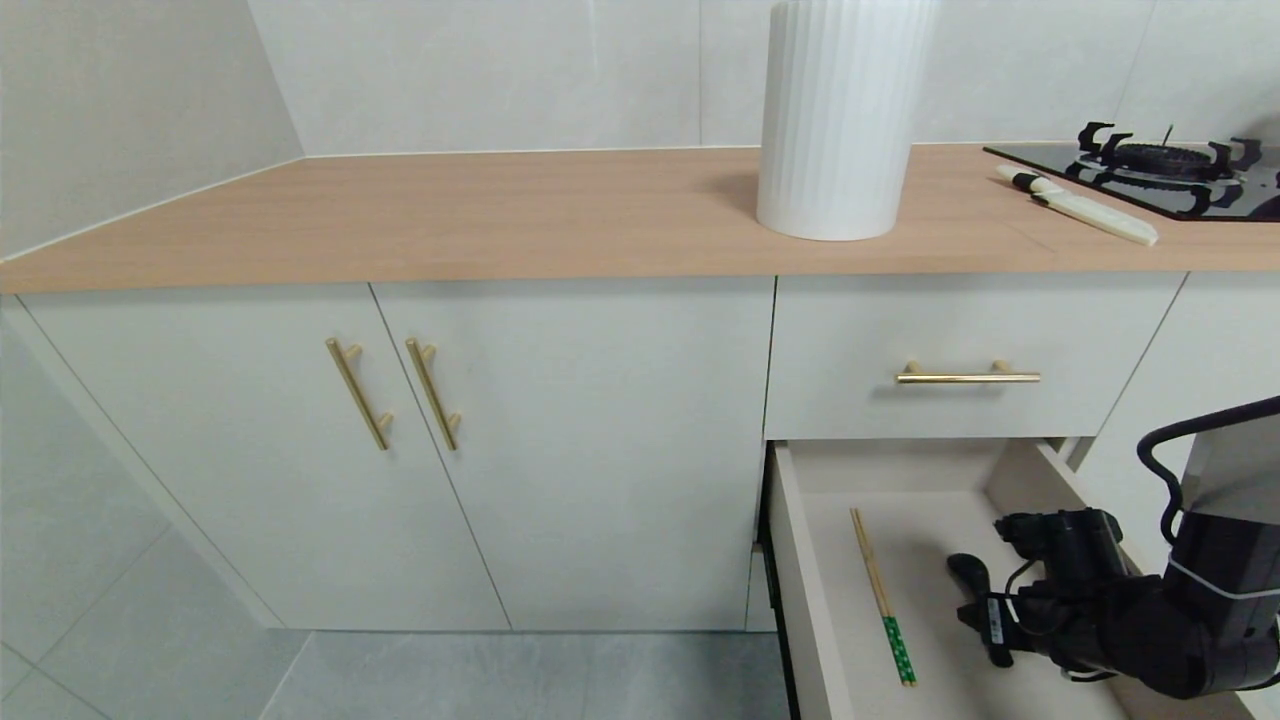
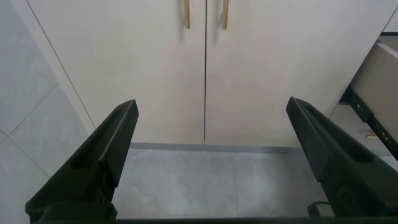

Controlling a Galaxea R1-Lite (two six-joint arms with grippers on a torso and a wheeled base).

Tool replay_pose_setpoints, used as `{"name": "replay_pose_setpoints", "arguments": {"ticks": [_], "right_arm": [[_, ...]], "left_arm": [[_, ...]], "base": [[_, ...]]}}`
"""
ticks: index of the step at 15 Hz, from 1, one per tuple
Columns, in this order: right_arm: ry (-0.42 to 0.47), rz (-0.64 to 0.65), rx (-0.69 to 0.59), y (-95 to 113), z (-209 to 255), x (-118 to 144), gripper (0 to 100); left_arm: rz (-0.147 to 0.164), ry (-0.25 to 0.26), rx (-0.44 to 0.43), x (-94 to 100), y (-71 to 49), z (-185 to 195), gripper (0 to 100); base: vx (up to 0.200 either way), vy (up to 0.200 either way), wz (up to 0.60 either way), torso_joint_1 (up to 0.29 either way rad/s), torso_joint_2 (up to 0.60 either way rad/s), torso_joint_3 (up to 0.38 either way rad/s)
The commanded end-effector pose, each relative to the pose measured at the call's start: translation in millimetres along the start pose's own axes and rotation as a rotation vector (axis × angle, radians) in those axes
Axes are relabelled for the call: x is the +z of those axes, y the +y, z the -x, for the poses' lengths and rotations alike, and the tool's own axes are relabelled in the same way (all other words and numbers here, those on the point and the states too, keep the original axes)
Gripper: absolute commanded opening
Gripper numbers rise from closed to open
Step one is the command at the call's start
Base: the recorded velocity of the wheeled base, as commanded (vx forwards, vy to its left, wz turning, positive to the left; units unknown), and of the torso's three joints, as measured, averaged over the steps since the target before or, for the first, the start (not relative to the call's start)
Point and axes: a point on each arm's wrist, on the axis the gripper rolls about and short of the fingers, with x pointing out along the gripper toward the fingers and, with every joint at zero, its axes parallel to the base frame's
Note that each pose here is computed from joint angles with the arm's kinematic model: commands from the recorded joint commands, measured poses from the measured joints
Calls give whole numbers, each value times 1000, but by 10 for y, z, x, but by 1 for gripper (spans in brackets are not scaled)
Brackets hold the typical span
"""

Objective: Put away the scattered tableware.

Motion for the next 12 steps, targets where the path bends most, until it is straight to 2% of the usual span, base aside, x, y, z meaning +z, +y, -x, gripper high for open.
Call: {"name": "replay_pose_setpoints", "arguments": {"ticks": [1, 3, 4, 7, 8, 9, 10, 12], "right_arm": [[-36, 1, 5, -2, 139, 59, 100], [-100, 3, 1, -3, 398, 162, 100], [-139, 13, 17, -1, 790, 231, 100], [-65, 24, 25, -61, 1776, 452, 100], [-33, 13, 73, -50, 2079, 471, 100], [-24, 7, 103, -40, 2203, 463, 100], [-28, 0, 169, -44, 2512, 412, 100], [-49, 27, 179, -78, 2636, 270, 100]], "left_arm": [[0, 0, 1, 0, 0, 0, 100], [0, 0, 1, 0, 0, 0, 100], [0, 0, 1, 0, 0, 0, 100], [0, 0, 1, 0, 0, 0, 100], [0, 0, 1, 0, 0, 0, 100], [0, 0, 1, 0, 0, 0, 100], [0, 0, 1, 0, 0, 0, 100], [-3, 0, 1, 0, 0, 0, 100]], "base": [[0, 0, 0, 0, 0, 0], [0, 0, 0, 0, 0, 0], [0, 0, 0, 0, 0, 0], [0, 0, 0, 0, 0, 0], [0, 0, 0, 0, 0, 0], [0, 0, 0, 0, 0, 0], [0, 0, 0, 0, 0, 0], [0, 0, 0, 0, 0, 0]]}}
